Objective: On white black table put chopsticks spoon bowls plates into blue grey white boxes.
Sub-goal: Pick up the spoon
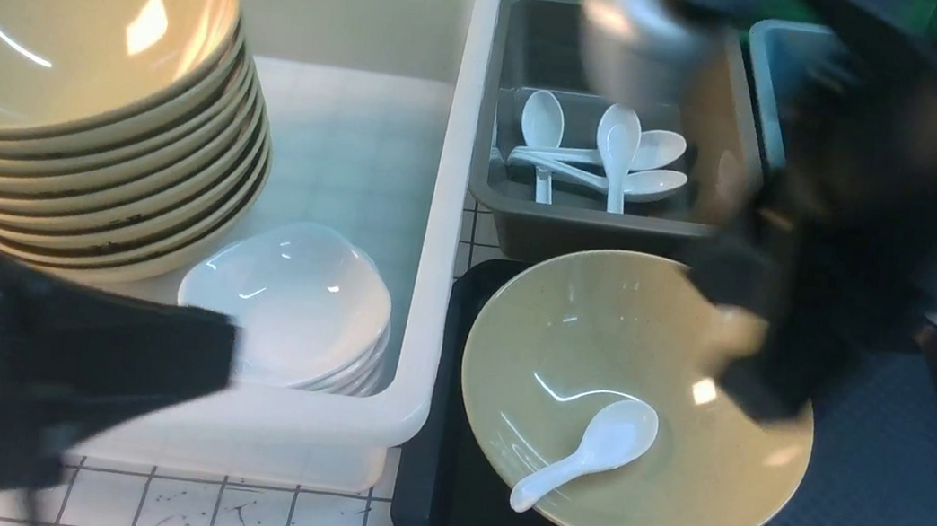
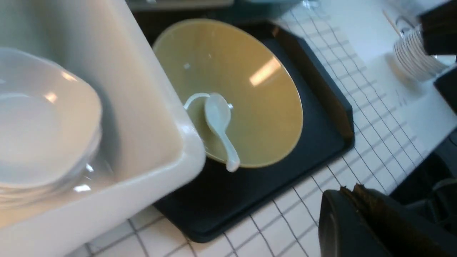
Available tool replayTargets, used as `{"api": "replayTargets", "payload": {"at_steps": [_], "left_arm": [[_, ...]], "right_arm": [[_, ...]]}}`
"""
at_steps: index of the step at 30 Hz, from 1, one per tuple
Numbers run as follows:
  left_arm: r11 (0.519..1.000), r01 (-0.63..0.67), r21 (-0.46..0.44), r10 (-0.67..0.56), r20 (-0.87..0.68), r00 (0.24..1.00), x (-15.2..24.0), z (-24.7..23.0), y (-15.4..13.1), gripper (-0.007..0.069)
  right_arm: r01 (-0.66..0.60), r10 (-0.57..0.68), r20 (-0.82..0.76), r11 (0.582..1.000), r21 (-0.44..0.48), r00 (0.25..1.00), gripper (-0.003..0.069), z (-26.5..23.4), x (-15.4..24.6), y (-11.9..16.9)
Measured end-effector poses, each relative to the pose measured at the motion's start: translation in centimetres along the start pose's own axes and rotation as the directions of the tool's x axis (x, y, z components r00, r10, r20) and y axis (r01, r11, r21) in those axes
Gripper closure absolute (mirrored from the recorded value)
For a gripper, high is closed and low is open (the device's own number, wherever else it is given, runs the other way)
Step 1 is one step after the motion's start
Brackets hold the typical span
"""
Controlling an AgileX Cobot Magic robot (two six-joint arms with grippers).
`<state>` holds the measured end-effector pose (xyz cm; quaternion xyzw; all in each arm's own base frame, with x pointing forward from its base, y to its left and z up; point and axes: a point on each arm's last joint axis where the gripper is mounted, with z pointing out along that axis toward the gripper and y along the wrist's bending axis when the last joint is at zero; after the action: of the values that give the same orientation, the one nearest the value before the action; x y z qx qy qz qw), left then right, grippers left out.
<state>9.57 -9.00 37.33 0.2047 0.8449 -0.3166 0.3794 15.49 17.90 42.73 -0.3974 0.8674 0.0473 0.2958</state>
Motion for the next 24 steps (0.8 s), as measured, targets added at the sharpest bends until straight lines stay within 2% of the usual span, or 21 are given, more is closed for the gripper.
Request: {"api": "replayTargets", "payload": {"at_steps": [4, 8, 14, 18, 21, 24], "left_arm": [[0.998, 0.055, 0.041, -0.052, -0.090, 0.995, -0.8, 3.7, 0.7, 0.0625], [0.994, 0.100, 0.043, -0.089, -0.197, 0.976, -1.7, 7.7, 1.5, 0.0625], [0.993, 0.060, 0.105, -0.026, -0.304, 0.952, -3.8, 12.0, -1.6, 0.0625], [0.999, 0.016, 0.047, 0.007, -0.458, 0.889, -3.9, 16.0, -4.3, 0.0625], [0.999, -0.047, -0.019, 0.028, -0.564, 0.825, -3.4, 19.4, -5.3, 0.0625], [0.995, -0.086, -0.047, 0.039, -0.613, 0.789, -3.2, 21.9, -5.9, 0.0624]], "right_arm": [[-0.079, 0.079, 0.014, 0.997, -0.002, 0.997, 0.0547, -1.9, 4.4, -0.5], [-0.164, 0.165, 0.092, 0.986, -0.014, 0.982, 0.0547, -4.8, 9.1, -1.1], [-0.244, 0.250, 0.221, 0.968, -0.054, 0.943, 0.0547, -7.8, 15.2, -1.8], [-0.268, 0.286, 0.290, 0.958, -0.100, 0.913, 0.0545, -9.0, 18.4, -1.8], [-0.271, 0.305, 0.346, 0.952, -0.145, 0.887, 0.0544, -10.1, 20.3, -1.9], [-0.271, 0.316, 0.392, 0.948, -0.167, 0.864, 0.0542, -11.0, 21.6, -2.0]]}}
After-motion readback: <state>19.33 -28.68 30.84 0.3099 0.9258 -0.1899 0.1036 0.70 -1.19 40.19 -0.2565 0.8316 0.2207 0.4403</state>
